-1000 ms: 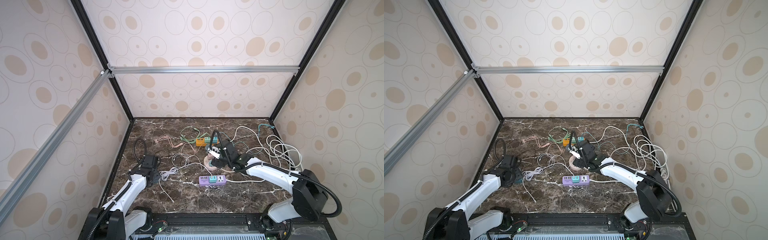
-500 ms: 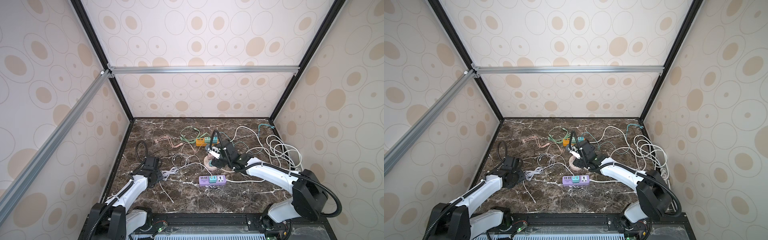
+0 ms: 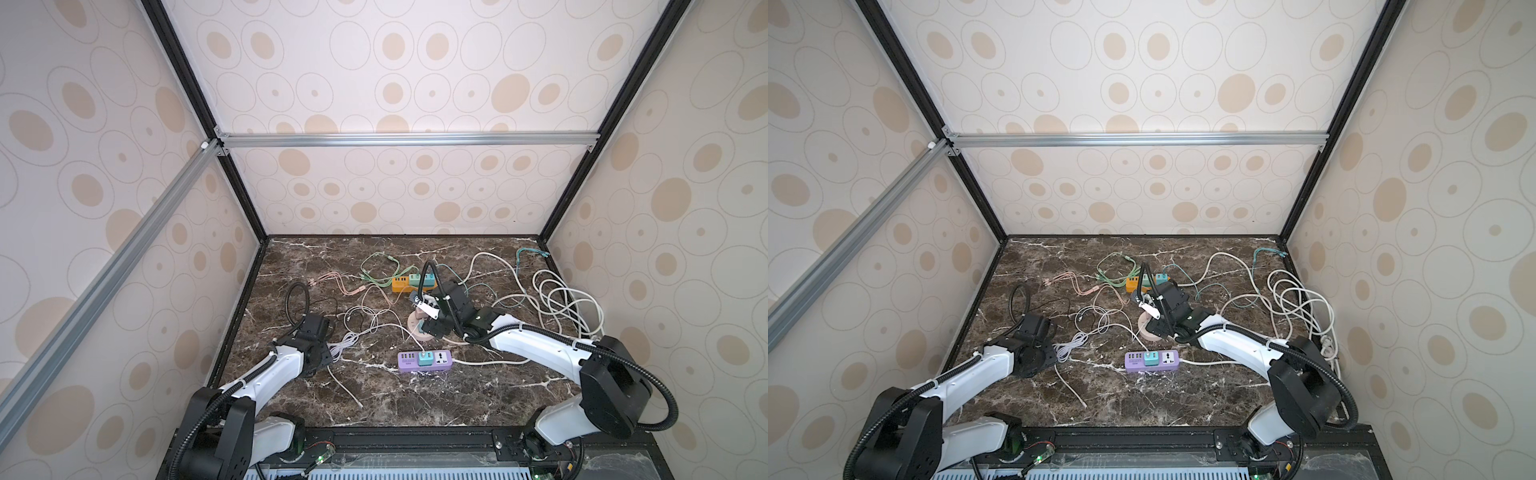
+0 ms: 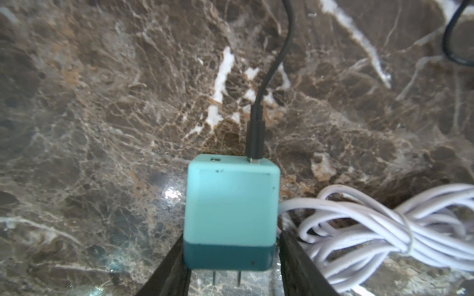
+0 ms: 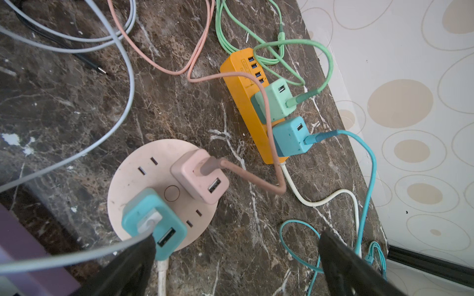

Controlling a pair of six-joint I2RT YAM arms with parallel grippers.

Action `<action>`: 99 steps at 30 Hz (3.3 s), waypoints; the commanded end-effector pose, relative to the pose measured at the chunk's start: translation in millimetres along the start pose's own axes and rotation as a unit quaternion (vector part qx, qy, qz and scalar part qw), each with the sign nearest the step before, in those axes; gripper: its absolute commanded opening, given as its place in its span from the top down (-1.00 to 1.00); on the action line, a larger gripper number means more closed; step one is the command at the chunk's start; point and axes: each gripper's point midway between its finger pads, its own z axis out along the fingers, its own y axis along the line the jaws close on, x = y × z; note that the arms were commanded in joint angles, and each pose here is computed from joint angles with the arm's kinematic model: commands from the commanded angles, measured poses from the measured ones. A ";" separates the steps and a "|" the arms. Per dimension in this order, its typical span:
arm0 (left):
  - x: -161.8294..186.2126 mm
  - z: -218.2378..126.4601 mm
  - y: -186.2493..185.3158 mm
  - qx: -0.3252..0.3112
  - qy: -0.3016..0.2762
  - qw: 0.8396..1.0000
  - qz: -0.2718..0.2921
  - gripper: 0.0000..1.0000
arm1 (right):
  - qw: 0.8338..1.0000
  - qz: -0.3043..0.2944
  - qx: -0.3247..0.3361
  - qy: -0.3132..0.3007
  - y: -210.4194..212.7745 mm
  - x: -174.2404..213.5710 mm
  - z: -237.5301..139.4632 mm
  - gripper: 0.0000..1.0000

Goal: Insert the plug
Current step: 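Lift the teal charger off the table with the left gripper, then carry the teal charger toward the orange strip with the left while the right moves there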

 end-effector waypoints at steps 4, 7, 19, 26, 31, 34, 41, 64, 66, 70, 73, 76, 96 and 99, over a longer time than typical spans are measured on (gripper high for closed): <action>-11.8 -9.2 11.9 -0.044 -0.017 0.999 -0.003 -0.30 | 1.000 -0.003 0.000 0.003 -3.0 -1.9 0.4 -0.99; -20.7 -18.5 16.3 -0.051 -0.041 0.998 -0.013 -0.35 | 1.000 -0.002 0.000 0.004 -3.2 -1.5 0.3 -0.99; -13.4 -0.6 11.3 -0.047 -0.014 0.999 0.008 -0.04 | 1.000 -0.001 0.002 0.004 -4.1 -1.4 -1.6 -0.99; -28.3 -4.7 19.0 -0.049 -0.036 0.998 -0.015 -0.21 | 1.000 -0.001 0.000 0.005 -3.8 -1.3 -2.0 -0.99; -30.3 1.8 18.7 -0.048 -0.028 0.998 -0.011 -0.26 | 1.000 -0.002 0.002 0.005 -5.3 -2.6 -2.3 -0.99; -29.3 6.1 15.5 -0.040 -0.022 0.999 -0.007 -0.24 | 1.000 -0.002 0.002 0.005 -5.3 -3.4 -2.2 -0.99; -31.0 3.3 11.8 -0.031 -0.022 0.999 -0.002 0.29 | 1.000 0.000 0.003 0.006 -6.1 -3.9 -2.4 -0.99; -138.0 -218.4 -123.0 0.294 -0.233 0.922 0.098 1.00 | 0.954 0.167 -0.120 -0.220 0.5 -97.6 -52.3 -0.98; -137.2 -246.7 -147.0 0.351 -0.235 0.898 0.121 1.00 | 0.942 0.161 -0.173 -0.240 15.7 -111.1 -55.0 -0.91; -137.2 -287.3 -172.8 0.418 -0.229 0.866 0.153 1.00 | 0.922 0.168 -0.217 -0.271 23.6 -139.2 -49.4 -0.92; -137.2 -313.6 -181.9 0.451 -0.235 0.843 0.174 1.00 | 0.920 0.170 -0.217 -0.279 19.4 -156.3 -35.7 -0.91; -137.9 -339.9 -188.0 0.480 -0.242 0.822 0.189 1.00 | 0.917 0.201 -0.210 -0.275 10.8 -173.0 -14.8 -0.91; -135.6 -351.2 -193.8 0.499 -0.239 0.807 0.204 1.00 | 0.804 0.363 -0.375 -0.284 68.6 -236.3 59.4 -0.33; -134.8 -351.9 -192.2 0.498 -0.242 0.807 0.205 1.00 | 0.822 0.366 -0.324 -0.292 53.0 -233.9 63.4 0.04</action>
